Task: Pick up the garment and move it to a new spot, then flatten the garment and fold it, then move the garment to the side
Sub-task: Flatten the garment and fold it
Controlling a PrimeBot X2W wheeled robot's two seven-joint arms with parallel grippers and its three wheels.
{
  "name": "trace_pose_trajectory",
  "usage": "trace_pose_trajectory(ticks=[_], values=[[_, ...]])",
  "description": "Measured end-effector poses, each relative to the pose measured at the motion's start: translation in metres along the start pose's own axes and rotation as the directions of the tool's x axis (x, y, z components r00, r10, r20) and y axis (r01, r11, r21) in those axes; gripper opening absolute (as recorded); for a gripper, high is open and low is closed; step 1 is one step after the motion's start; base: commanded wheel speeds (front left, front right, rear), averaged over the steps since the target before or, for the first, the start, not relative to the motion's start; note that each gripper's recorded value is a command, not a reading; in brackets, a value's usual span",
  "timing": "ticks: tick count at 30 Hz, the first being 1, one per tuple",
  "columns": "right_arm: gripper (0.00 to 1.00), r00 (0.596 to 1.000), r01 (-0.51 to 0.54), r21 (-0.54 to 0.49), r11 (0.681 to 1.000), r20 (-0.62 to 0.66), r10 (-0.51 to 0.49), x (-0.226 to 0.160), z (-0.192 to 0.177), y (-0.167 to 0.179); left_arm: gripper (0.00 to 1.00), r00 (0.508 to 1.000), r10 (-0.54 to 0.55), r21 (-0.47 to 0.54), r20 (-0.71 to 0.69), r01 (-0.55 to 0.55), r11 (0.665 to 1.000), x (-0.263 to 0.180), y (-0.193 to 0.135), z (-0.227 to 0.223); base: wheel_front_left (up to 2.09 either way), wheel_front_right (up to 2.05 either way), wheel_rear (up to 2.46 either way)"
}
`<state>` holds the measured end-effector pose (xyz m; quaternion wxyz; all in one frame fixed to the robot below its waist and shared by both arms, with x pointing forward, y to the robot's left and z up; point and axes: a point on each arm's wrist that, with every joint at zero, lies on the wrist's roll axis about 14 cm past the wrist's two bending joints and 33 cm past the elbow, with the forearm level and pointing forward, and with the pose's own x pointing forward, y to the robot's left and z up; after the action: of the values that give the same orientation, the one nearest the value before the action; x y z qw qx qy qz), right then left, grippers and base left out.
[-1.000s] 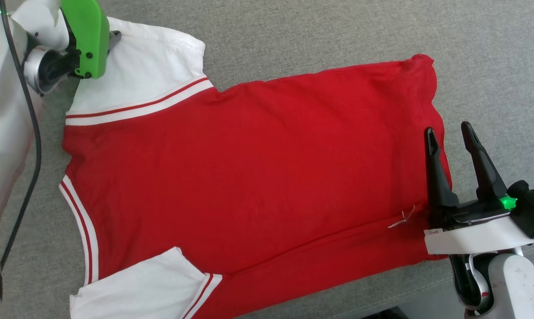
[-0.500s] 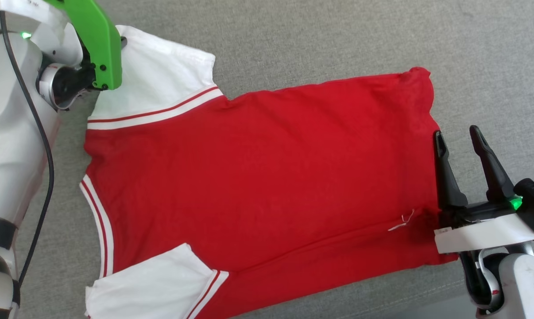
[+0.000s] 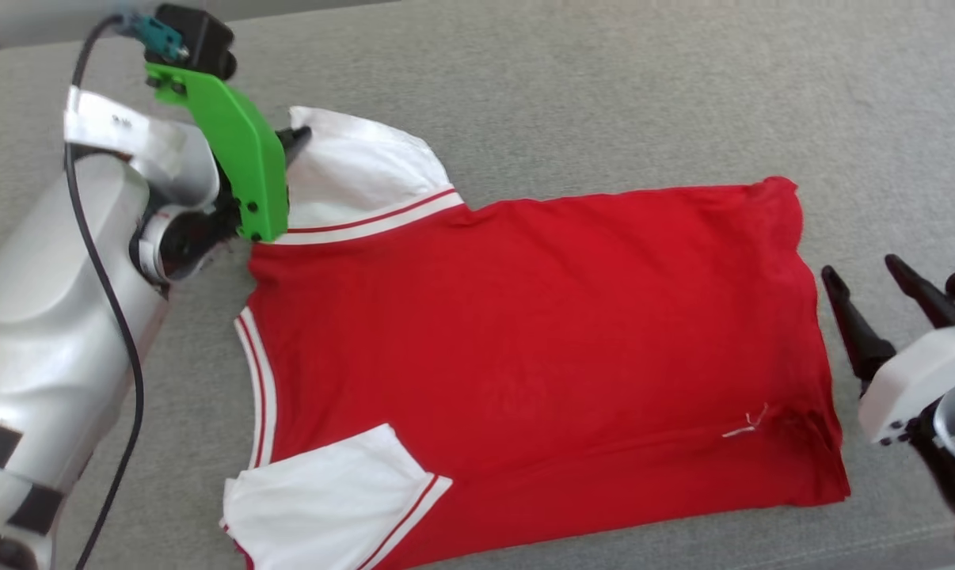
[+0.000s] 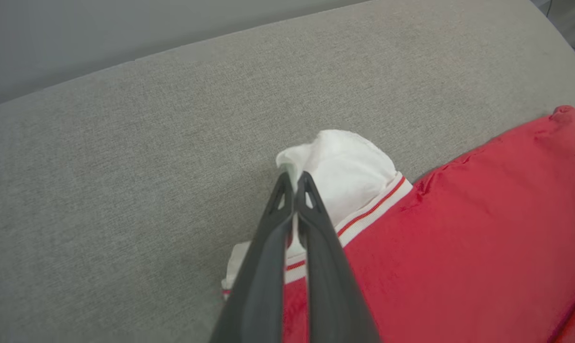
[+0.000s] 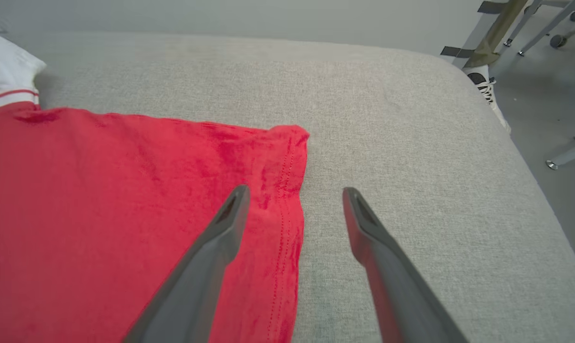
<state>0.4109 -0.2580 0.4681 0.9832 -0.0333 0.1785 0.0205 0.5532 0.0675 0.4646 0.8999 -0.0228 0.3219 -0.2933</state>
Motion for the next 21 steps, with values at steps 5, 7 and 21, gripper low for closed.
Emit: trace_pose_trajectory(ticks=[5,7,21], values=[[1.0,0.984,-0.041,-0.016,0.999,-0.172,0.037,0.019,0.0,-0.003,0.0,1.0,0.01,0.005,0.029,-0.01,1.0,-0.03,-0.005,-0.007,0.0,0.0,0.0],[1.0,0.97,-0.059,-0.02,0.998,-0.237,0.053,0.028,0.001,-0.003,0.0,0.999,0.014,0.002,0.049,-0.014,1.0,-0.042,-0.008,-0.009,0.0,0.0,0.0],[1.0,0.868,-0.11,-0.015,0.994,-0.488,0.089,0.089,-0.008,0.003,0.0,0.995,-0.009,-0.017,0.096,0.011,1.0,-0.07,-0.024,-0.024,0.0,0.0,0.0]])
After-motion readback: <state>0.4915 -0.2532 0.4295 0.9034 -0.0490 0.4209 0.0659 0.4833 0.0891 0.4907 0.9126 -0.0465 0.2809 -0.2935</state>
